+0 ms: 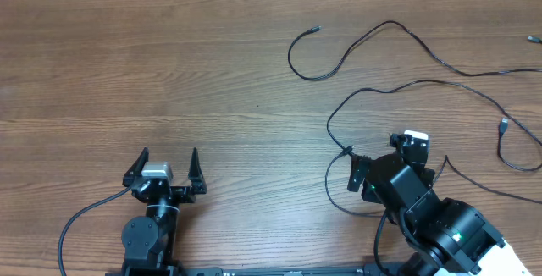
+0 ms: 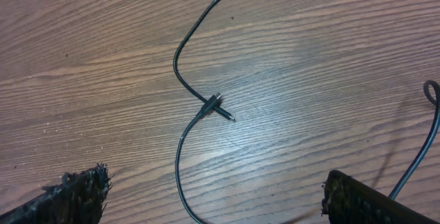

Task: Untangle cables

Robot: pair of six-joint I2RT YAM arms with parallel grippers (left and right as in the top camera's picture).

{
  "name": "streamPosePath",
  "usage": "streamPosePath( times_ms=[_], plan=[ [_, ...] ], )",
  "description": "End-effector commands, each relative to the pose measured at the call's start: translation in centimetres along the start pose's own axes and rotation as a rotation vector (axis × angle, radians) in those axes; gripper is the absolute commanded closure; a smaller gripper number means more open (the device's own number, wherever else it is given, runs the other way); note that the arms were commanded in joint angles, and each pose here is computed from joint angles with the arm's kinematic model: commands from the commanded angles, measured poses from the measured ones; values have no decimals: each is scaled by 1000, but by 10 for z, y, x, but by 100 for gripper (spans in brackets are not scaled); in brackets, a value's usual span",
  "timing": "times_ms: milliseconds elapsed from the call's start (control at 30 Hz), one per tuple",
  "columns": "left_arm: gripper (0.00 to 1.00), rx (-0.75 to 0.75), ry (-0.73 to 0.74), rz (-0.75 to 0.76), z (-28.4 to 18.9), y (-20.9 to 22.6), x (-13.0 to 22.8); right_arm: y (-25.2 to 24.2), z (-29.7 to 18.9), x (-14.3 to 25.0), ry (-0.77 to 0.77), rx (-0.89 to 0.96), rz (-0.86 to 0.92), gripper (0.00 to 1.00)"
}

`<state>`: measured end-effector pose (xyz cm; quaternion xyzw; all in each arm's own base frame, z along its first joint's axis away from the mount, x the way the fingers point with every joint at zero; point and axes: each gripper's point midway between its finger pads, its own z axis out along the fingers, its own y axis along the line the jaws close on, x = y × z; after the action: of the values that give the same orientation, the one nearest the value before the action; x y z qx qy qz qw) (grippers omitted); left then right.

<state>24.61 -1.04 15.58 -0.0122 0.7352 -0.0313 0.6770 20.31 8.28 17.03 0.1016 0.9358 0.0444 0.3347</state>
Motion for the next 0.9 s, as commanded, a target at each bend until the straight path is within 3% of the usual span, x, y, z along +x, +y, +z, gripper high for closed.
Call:
streamPosePath(
  times_ms=[0, 867],
  plan=[
    [1, -23, -7, 55, 0, 4, -1, 3, -6, -9, -26, -14, 10, 0],
    [0, 3, -6, 111, 0, 0, -1, 3, -6, -9, -27, -14, 10, 0]
  ],
)
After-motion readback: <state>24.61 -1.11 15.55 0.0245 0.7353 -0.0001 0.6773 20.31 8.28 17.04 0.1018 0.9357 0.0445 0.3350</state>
